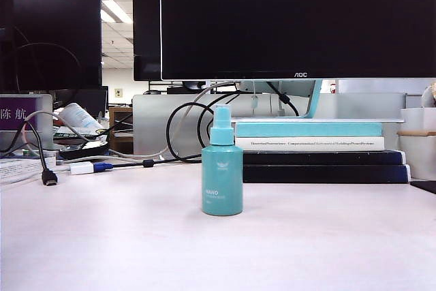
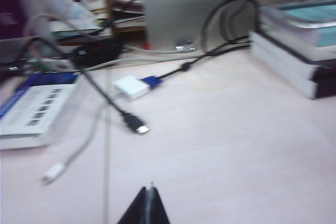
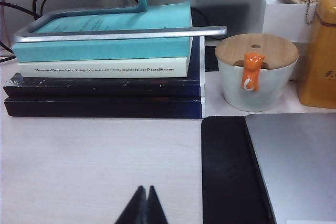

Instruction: Pick up the sprayer with the left hand and remove the lid with the right hand then place it on the table.

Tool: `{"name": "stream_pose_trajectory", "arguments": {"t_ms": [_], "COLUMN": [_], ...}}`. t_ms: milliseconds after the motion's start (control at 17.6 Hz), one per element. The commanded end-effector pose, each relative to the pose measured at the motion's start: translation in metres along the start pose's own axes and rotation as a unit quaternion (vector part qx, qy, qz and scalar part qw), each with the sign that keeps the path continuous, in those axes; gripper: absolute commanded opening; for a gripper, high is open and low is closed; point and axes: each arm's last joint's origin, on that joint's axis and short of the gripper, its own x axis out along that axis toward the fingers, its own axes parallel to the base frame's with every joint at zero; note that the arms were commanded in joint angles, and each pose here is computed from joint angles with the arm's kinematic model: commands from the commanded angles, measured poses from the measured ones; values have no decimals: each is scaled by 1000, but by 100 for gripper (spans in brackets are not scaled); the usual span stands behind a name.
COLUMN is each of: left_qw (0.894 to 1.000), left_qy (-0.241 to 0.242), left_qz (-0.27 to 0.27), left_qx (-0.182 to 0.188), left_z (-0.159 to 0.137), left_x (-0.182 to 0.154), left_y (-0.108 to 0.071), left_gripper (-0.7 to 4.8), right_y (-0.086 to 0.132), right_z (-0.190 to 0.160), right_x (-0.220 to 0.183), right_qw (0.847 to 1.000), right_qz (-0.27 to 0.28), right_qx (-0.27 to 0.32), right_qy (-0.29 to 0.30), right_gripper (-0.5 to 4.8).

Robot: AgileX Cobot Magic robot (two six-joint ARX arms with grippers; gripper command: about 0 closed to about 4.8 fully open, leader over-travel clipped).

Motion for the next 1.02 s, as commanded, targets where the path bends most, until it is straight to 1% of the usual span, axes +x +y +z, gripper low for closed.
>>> {"name": "stream_pose_trajectory", "arguments": {"t_ms": [57, 227, 284, 340, 454, 511, 567, 624, 681, 794, 964, 1021], "left_qw": [1000, 1000, 1000, 999, 998, 997, 996, 994, 993, 992, 991, 993], "left_qy": [-10, -11, -16, -21, -44, -58, -72, -81, -92, -111, -122, -112], "left_qz": [12, 5, -17, -25, -43, -39, -24, 1, 10, 12, 13, -3], "left_qx": [-14, -13, -12, -12, -10, -26, -46, -67, -72, -63, -57, -41], "left_z": [2, 2, 3, 4, 8, 12, 16, 23, 32, 48, 73, 86], "left_x": [0, 0, 0, 0, -1, -1, -2, -4, -7, -13, -17, -14], "left_y": [1, 1, -1, -1, -2, -1, 0, 2, 3, 4, 6, 6], "left_gripper": [-4, -1, -1, -1, -1, -2, -2, -2, -2, -2, -2, -2], "right_y": [0, 0, 0, 0, 0, 0, 0, -1, -2, -3, -1, -1], "right_z": [-1, -1, -1, -1, -1, 0, 0, 1, 3, 11, 33, 46], "right_x": [0, 0, 0, 0, 0, 0, 0, 0, -2, -5, -10, -14], "right_qw": [1000, 1000, 1000, 1000, 1000, 1000, 1000, 1000, 999, 998, 996, 993], "right_qz": [0, 1, 1, 1, 0, 0, -3, -18, -46, -68, -63, -63], "right_qx": [1, 1, 12, 12, 12, 12, 10, 10, 10, 15, 28, 32], "right_qy": [-2, -2, -2, -2, -2, -2, -1, -1, 1, -4, -60, -93], "right_gripper": [-5, -5, -5, -5, -5, -5, -5, -6, -6, -6, -6, -6]}}
